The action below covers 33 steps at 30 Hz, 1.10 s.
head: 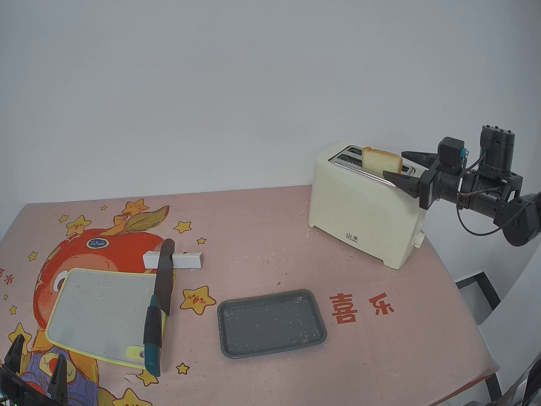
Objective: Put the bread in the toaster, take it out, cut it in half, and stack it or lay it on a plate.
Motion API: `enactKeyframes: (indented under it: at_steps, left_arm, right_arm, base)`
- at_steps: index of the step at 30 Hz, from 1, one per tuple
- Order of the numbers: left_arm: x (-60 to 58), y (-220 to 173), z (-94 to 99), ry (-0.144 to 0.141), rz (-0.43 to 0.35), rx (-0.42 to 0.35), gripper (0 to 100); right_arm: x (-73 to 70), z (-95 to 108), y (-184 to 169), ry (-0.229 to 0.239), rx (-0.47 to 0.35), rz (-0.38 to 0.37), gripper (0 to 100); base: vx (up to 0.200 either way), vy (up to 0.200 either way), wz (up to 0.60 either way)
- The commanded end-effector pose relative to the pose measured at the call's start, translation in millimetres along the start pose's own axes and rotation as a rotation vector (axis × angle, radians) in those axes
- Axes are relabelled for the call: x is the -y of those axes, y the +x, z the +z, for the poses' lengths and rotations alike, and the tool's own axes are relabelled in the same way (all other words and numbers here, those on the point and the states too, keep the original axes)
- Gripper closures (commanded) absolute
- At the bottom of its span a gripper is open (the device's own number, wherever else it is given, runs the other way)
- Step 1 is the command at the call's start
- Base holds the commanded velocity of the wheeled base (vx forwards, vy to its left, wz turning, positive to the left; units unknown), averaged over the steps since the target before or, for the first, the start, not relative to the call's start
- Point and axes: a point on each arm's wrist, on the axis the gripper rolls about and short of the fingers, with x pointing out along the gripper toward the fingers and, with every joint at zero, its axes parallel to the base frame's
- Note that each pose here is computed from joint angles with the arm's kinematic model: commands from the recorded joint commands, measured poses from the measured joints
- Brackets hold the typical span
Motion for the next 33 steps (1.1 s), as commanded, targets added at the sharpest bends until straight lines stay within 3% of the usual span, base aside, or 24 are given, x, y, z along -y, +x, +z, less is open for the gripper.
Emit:
enactKeyframes:
  at_steps: [1, 7, 12, 17, 21, 22, 27, 30, 33]
  left_arm:
    - [0.0, 1, -5.0, 0.0, 0.002, -0.01, 0]
    - [0.0, 1, -5.1, 0.0, 0.002, -0.012, 0]
    - [0.0, 1, -5.0, 0.0, 0.002, -0.01, 0]
    - [0.0, 1, -5.1, 0.0, 0.002, -0.012, 0]
    - [0.0, 1, -5.0, 0.0, 0.0, -0.01, 0]
    - [0.0, 1, -5.1, 0.0, 0.002, -0.012, 0]
    - [0.0, 1, -5.1, 0.0, 0.002, -0.012, 0]
    - [0.0, 1, -5.1, 0.0, 0.0, -0.012, 0]
    - [0.0, 1, -5.0, 0.0, 0.0, -0.01, 0]
  right_arm:
    - [-0.3, -1, -2, 0.001, -0.002, -0.001, 0]
    - [0.0, 0, -3, 0.001, -0.001, -0.006, 0]
    - [1.3, 14, -15, -0.008, 0.035, -0.033, 0]
    - [-2.1, 32, -43, 0.053, 0.082, -0.105, 0]
    - [-19.8, 43, -82, 0.234, 0.129, -0.163, 0]
    - [-28.0, 43, -98, 0.306, 0.143, -0.168, 0]
    - [-40.9, 31, -127, 0.435, 0.144, -0.223, 0]
    - [-38.3, 26, -137, 0.475, 0.142, -0.268, 0]
    - [-32.8, 24, -140, 0.576, 0.157, -0.29, 0]
  base:
    - [0.0, 0.0, 0.0]
    - [0.0, 0.0, 0.0]
    - [0.0, 0.0, 0.0]
    - [0.0, 0.0, 0.0]
    - [0.0, 0.0, 0.0]
    - [0.0, 0.0, 0.0]
    - [0.0, 0.0, 0.0]
    - [0.0, 0.0, 0.0]
    - [0.0, 0.0, 0.0]
